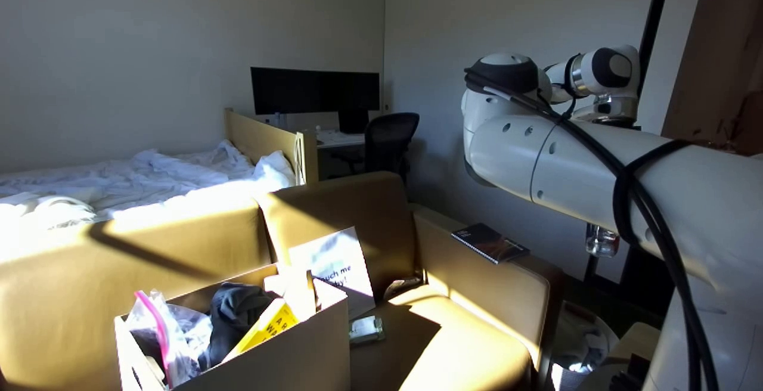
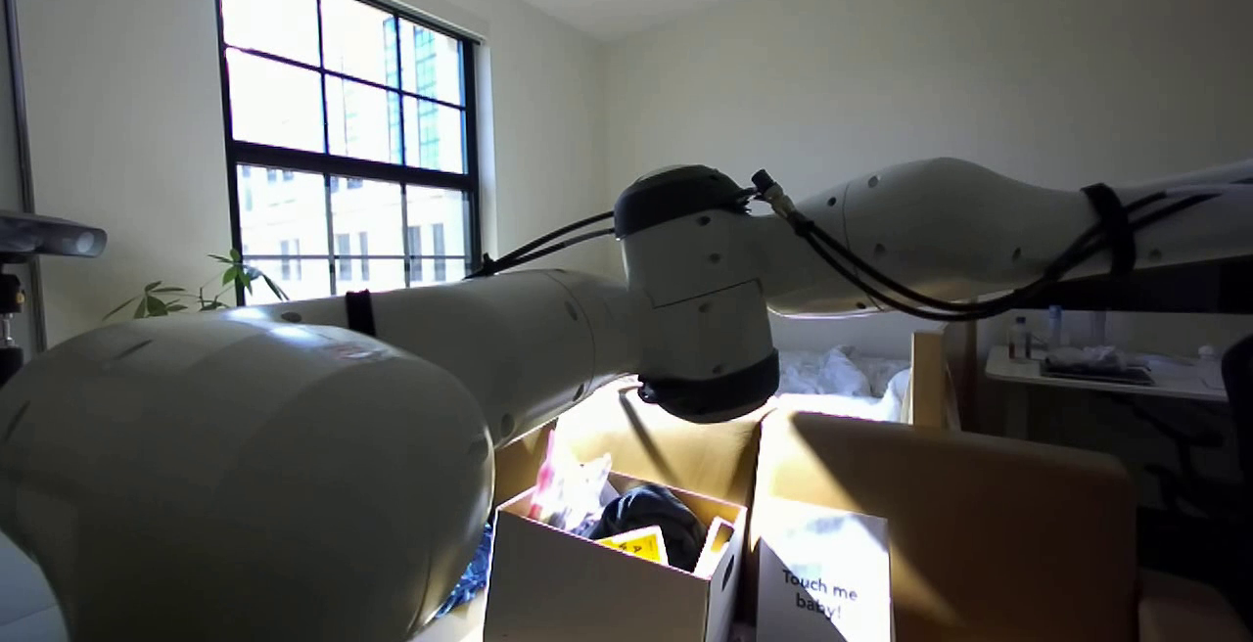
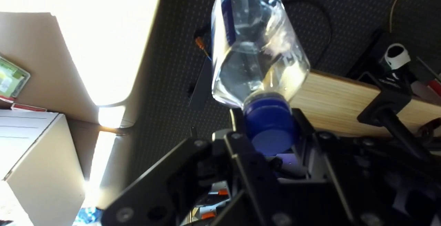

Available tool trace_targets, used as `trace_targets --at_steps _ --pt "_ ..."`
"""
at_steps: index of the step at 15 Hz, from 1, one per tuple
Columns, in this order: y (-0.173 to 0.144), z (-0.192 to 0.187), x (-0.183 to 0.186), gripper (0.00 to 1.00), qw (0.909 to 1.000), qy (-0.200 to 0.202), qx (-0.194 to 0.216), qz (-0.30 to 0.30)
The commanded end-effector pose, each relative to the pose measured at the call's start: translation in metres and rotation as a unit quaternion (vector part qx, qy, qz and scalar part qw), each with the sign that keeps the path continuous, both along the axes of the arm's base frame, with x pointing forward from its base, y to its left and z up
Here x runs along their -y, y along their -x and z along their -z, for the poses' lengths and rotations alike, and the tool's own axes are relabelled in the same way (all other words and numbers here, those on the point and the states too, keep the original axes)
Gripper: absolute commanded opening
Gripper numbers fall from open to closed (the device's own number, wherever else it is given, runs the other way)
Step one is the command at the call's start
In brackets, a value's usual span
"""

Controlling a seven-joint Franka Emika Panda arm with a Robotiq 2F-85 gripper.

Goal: Remove the water bottle from the box and put it on the armrest

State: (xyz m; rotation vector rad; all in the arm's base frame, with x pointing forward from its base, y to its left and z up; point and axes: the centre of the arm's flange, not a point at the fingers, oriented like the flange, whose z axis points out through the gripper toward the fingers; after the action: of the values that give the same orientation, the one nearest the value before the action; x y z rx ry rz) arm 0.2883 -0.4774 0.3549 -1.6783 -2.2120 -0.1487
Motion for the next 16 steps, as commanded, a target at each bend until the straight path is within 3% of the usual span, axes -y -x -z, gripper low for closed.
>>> trace_targets --at_steps 1,8,9,12,16 --pt "-0.001 0.001 0.000 0.35 1.0000 -0.001 0.000 -0.001" --pt "-0.007 0.004 0.001 0.35 1.0000 -0.004 -0.003 -0.009" --pt "-0.007 0.004 0.001 0.10 1.0000 -0.004 -0.003 -0.008" --pt "-0.023 0.008 0.005 0.10 0.9995 0.009 0.029 -0.012" --pt "-0.058 0.012 0.015 0.10 0.9928 0.029 0.114 -0.024"
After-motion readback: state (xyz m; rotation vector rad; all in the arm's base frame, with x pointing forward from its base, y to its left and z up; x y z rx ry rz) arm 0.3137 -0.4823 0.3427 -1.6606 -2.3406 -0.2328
